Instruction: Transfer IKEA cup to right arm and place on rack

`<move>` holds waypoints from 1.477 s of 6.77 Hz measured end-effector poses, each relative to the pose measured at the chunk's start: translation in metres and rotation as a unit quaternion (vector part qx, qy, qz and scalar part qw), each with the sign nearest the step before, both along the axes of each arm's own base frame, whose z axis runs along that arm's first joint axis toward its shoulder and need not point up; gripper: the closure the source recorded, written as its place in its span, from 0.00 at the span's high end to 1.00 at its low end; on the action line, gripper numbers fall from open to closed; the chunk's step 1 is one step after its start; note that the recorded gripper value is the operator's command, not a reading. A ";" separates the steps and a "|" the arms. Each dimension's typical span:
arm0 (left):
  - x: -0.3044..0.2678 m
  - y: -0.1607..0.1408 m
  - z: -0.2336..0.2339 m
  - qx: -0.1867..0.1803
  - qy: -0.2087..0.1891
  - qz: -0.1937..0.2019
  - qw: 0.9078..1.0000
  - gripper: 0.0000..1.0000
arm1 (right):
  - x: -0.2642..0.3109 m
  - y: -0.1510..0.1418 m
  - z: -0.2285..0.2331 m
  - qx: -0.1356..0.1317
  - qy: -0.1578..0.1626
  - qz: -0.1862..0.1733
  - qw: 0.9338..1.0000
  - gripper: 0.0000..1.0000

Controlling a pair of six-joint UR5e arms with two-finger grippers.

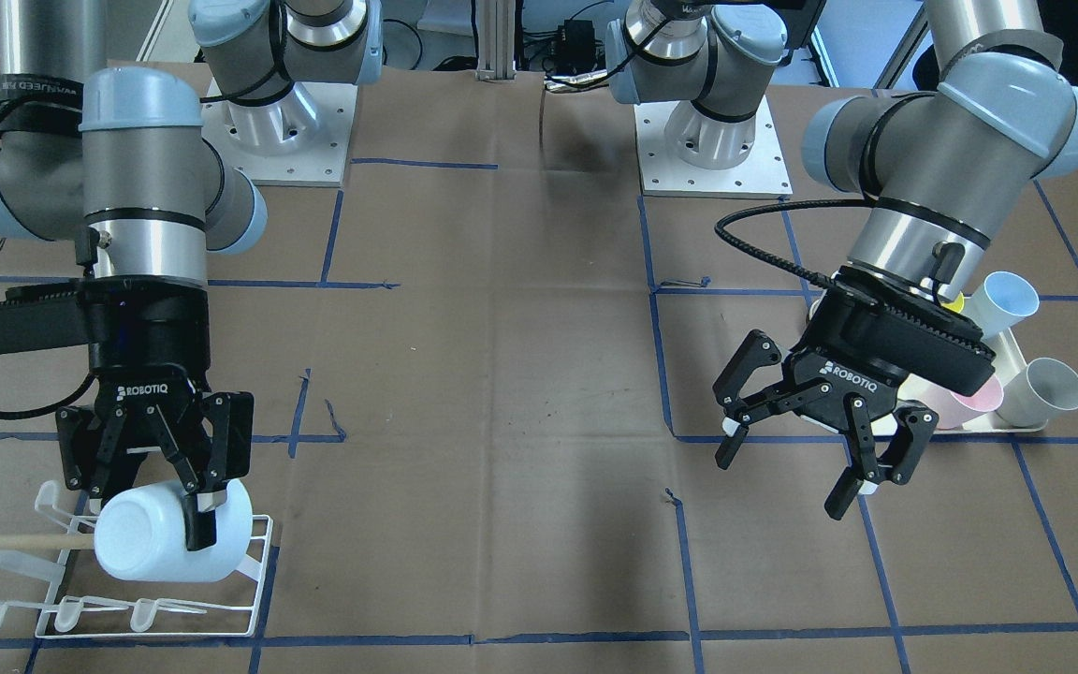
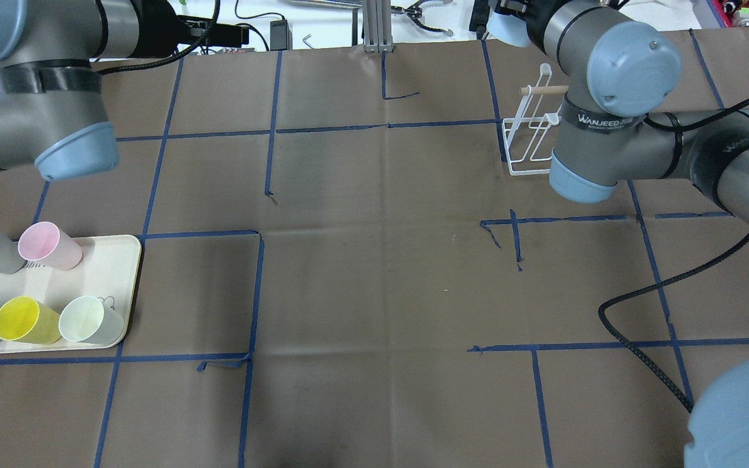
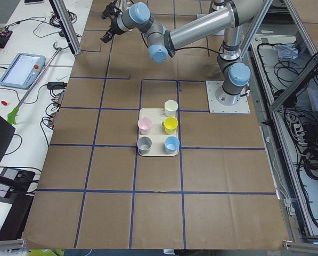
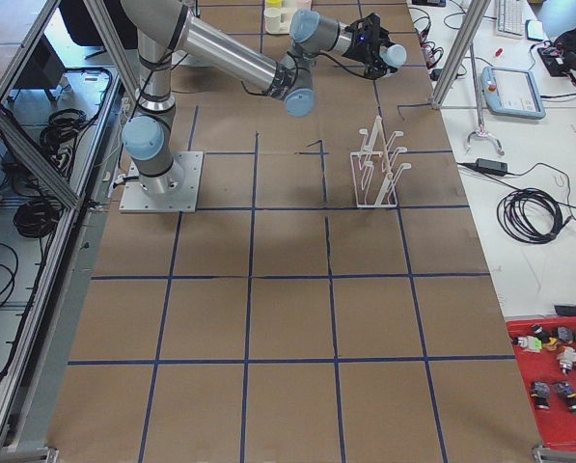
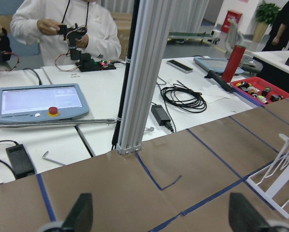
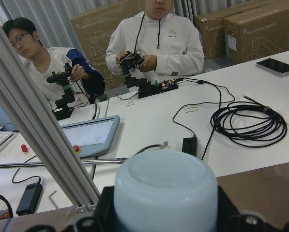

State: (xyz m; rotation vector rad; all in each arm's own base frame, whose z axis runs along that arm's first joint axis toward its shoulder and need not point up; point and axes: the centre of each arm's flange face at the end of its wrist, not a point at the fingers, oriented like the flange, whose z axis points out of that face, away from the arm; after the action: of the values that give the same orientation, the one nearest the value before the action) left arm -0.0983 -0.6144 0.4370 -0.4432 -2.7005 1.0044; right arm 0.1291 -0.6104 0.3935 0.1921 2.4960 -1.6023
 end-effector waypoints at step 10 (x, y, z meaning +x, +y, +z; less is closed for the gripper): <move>0.011 0.141 0.050 0.336 -0.118 0.127 0.926 0.99 | -0.057 -0.056 -0.098 0.007 0.133 0.016 0.991 0.28</move>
State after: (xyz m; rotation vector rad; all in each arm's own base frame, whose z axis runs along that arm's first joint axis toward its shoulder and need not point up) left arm -0.0875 -0.4733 0.4871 -0.0808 -3.1331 0.0147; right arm 0.0721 -0.6661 0.2960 -0.0668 2.6892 -1.6968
